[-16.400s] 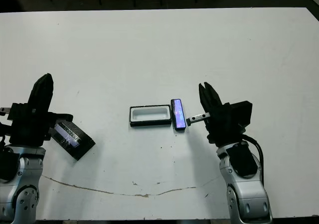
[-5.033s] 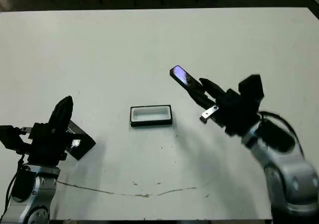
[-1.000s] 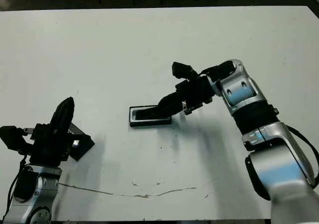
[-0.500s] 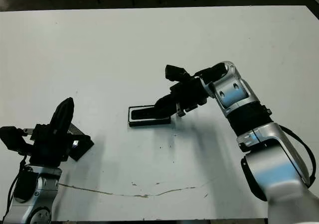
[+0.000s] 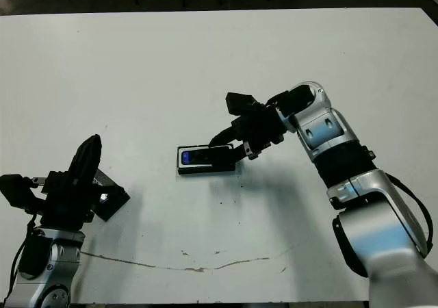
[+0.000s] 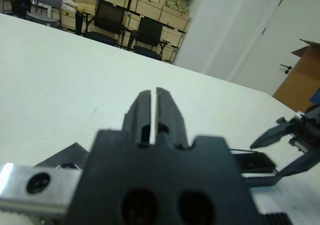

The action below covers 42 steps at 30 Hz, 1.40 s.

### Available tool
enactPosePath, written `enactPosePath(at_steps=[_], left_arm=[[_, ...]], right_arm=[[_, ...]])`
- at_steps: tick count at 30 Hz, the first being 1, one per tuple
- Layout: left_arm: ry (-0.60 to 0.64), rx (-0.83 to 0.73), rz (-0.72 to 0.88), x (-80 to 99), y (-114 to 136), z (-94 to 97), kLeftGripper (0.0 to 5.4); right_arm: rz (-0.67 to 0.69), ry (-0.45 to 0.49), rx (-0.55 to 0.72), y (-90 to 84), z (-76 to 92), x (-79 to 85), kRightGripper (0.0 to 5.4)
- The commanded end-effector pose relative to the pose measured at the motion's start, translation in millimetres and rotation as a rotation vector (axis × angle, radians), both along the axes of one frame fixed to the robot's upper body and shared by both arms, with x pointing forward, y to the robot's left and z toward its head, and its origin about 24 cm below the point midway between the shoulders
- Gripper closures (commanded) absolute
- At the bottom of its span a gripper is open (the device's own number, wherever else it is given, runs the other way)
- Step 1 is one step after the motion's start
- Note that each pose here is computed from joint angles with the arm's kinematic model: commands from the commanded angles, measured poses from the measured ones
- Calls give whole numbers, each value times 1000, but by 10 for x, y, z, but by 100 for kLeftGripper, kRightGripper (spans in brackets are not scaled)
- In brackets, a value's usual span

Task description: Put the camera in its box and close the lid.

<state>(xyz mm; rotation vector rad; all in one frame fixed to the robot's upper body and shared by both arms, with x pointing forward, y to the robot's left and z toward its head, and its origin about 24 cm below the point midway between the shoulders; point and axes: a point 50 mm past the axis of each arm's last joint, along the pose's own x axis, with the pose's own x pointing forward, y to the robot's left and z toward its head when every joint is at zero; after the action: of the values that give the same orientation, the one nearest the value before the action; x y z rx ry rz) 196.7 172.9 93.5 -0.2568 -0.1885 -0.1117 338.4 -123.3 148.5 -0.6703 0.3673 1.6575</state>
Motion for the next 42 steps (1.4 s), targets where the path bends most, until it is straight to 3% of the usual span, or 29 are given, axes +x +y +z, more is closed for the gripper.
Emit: enactPosePath(at_steps=[1,8,12,15,16,19,24,31,36,42], left_arm=[[45,2,10,-23,26,-71,540],[47,18,14,-20,25,-67,540],[50,12,15,-28,24,-65,540],[45,15,18,-28,26,-65,540],[47,13,19,-30,26,-63,540],[43,18,21,-37,33,-55,540],[11,36,14,-70,93,3,540],[-59,281,24,-298,342,213,540],[95,427,-38,-567,574,463,540],[285,557,-206,-619,966,612,540]], right_arm=[[-14,-24,-9,-110,69,-5,266],[-75,-61,37,-235,208,-30,147],[-126,-39,124,-299,310,-41,78],[-250,-46,251,-362,375,-72,26],[-331,-65,309,-387,394,-95,4],[-611,-165,438,-452,394,-195,2],[-812,-370,515,-468,313,-463,69],[-804,-439,484,-459,162,-851,196],[-772,-481,452,-479,150,-932,286],[-789,-450,457,-503,142,-905,398]])
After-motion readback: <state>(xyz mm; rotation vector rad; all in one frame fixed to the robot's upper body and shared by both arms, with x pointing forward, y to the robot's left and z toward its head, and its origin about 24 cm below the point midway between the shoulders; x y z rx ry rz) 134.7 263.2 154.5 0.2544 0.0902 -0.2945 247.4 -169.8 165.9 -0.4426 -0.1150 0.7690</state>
